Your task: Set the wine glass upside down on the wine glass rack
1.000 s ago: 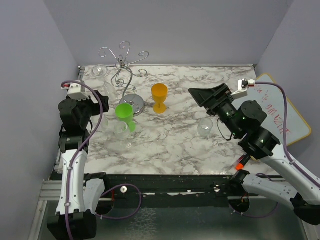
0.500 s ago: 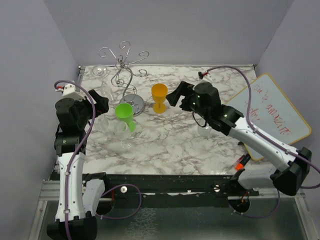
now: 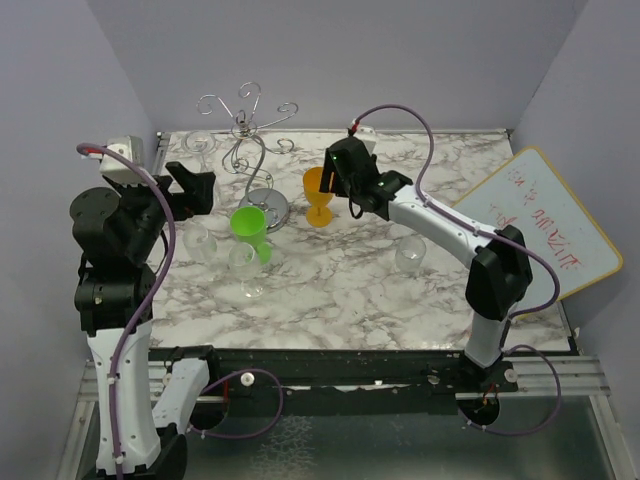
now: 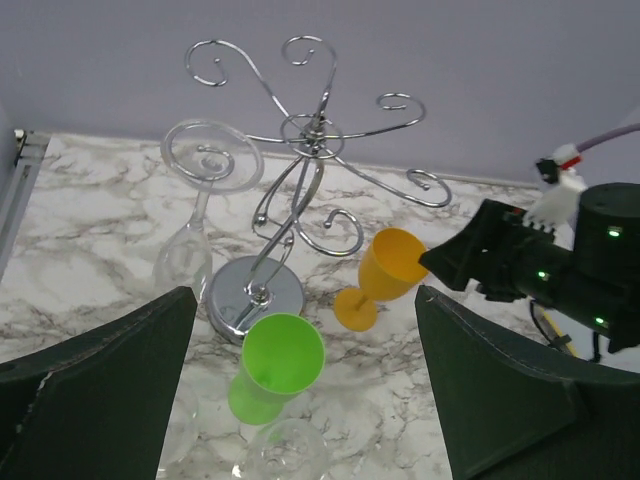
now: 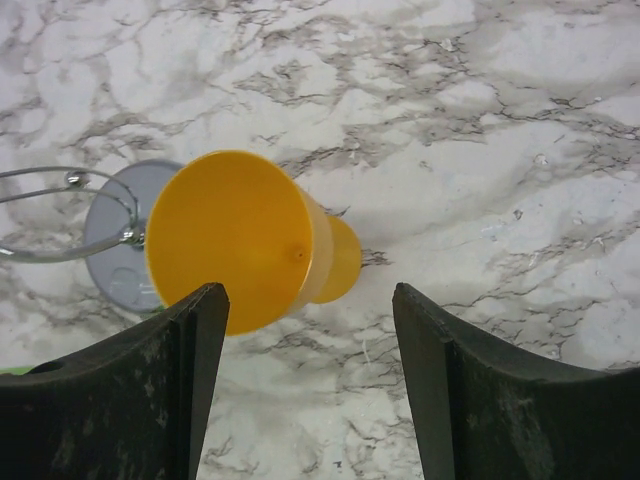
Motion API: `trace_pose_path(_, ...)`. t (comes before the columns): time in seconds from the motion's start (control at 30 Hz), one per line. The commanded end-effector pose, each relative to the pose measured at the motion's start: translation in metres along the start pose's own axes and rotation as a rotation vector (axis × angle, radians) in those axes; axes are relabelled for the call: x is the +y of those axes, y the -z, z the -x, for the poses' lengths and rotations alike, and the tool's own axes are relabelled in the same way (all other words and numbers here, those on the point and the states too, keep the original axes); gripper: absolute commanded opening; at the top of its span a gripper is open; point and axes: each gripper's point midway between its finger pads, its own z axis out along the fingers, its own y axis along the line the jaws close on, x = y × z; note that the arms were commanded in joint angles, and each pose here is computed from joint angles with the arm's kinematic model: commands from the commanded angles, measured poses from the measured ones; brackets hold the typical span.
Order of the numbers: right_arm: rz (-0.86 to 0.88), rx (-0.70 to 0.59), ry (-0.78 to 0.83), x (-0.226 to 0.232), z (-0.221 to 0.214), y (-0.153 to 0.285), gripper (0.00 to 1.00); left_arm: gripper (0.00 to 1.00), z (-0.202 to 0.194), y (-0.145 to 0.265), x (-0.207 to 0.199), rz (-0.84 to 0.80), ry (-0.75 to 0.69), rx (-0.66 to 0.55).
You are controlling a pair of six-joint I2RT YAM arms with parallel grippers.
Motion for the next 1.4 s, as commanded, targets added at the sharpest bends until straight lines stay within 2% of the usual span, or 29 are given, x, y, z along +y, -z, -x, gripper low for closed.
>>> trace_pose_path(0.0, -0.060, 0.033, 0.091, -0.017, 0.000, -0.020, 0.70, 0.91, 0.007, 0.014, -0.027, -0.114, -0.040, 0.017)
trace_pose_path(0.1, -0.046, 0.080, 0.131, -0.016, -0.010, -0.032, 0.67, 0.91, 0.010, 0.018, -0.039, -0.172, -0.047, 0.019)
trace_pose_path(0.37, -0.029, 0.141, 0.189, -0.015, -0.026, -0.043, 0.45, 0.92, 0.015, 0.023, -0.051, -0.225, -0.049, 0.008)
trace_pose_path(0.5, -0.020, 0.155, 0.199, -0.017, -0.028, -0.038, 0.28, 0.92, 0.017, 0.025, -0.060, -0.271, -0.047, 0.014)
trace_pose_path(0.67, -0.018, 0.156, 0.200, -0.021, -0.026, -0.024, 0.01, 0.93, 0.013, 0.031, -0.087, -0.424, -0.049, 0.053)
trace_pose_path(0.8, -0.010, 0.096, 0.163, -0.029, -0.016, -0.004, 0.00, 0.99, 0.022, 0.035, -0.104, -0.516, -0.044, 0.053)
trace_pose_path(1.03, 0.068, -0.142, 0.050, -0.040, 0.031, 0.059, 0.00, 0.99, 0.030, 0.031, -0.122, -0.639, -0.018, 0.068)
trace_pose_path(1.17, 0.088, -0.271, -0.049, -0.058, 0.045, 0.094, 0.01, 0.99, 0.028, 0.028, -0.139, -0.744, 0.042, 0.100)
trace_pose_path(1.37, 0.139, -0.455, -0.204, -0.077, 0.072, 0.144, 0.00, 0.99, 0.028, 0.013, -0.153, -0.816, 0.135, 0.119)
